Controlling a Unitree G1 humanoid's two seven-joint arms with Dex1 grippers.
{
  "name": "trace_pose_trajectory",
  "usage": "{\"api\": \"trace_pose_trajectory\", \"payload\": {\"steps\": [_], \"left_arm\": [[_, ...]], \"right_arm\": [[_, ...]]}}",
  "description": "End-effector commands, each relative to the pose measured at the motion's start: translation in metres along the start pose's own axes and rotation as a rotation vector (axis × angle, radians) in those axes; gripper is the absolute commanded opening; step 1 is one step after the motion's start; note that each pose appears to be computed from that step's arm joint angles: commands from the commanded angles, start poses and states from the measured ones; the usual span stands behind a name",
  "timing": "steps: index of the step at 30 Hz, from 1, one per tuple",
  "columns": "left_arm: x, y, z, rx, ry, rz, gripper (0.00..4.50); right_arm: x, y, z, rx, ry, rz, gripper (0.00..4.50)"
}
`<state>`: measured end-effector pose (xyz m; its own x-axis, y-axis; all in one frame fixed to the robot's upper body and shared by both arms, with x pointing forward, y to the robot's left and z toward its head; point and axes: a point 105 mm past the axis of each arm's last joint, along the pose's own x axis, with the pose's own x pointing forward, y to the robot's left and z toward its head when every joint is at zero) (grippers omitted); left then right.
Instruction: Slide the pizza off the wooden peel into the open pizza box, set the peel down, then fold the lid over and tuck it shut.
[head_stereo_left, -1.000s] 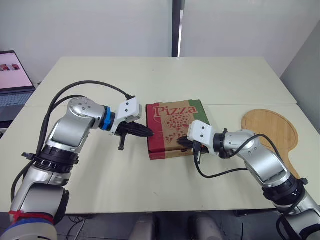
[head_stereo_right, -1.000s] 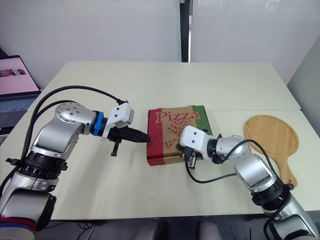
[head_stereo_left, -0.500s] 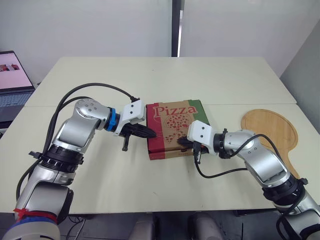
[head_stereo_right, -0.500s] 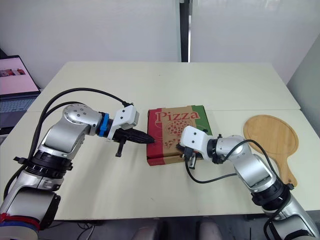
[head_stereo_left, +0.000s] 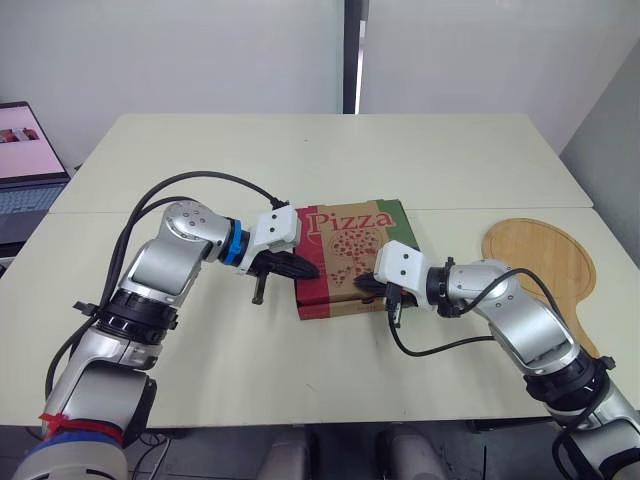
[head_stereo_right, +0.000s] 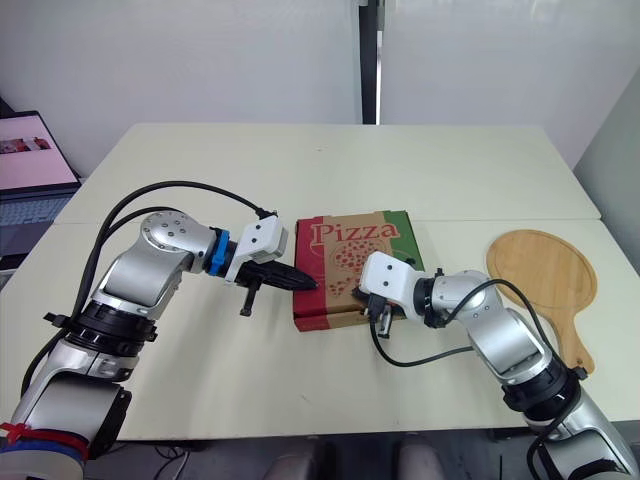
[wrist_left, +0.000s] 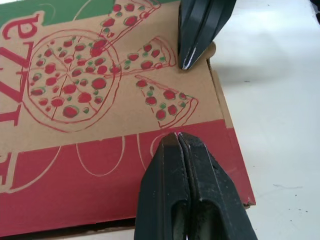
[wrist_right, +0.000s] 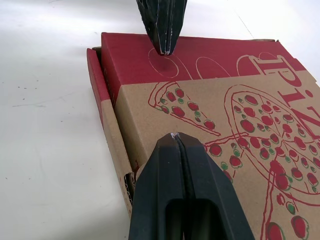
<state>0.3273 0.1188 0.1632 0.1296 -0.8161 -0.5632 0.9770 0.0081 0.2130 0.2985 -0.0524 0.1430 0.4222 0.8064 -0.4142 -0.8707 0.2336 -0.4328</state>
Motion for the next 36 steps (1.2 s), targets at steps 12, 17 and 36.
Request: {"api": "trace_pose_trajectory", "payload": {"steps": [12, 17, 36], "left_arm": [[0.005, -0.005, -0.005, 0.033, 0.042, -0.026, 0.0], [0.011, -0.009, -0.017, 0.021, 0.077, -0.043, 0.0], [0.014, -0.009, -0.016, 0.027, 0.075, -0.037, 0.0]], "right_arm": [[0.0, -0.001, 0.003, -0.022, -0.013, -0.009, 0.05], [0.0, -0.003, 0.003, -0.022, -0.016, -0.019, 0.05], [-0.044, -0.026, -0.06, 0.022, 0.184, -0.159, 0.05]]}}
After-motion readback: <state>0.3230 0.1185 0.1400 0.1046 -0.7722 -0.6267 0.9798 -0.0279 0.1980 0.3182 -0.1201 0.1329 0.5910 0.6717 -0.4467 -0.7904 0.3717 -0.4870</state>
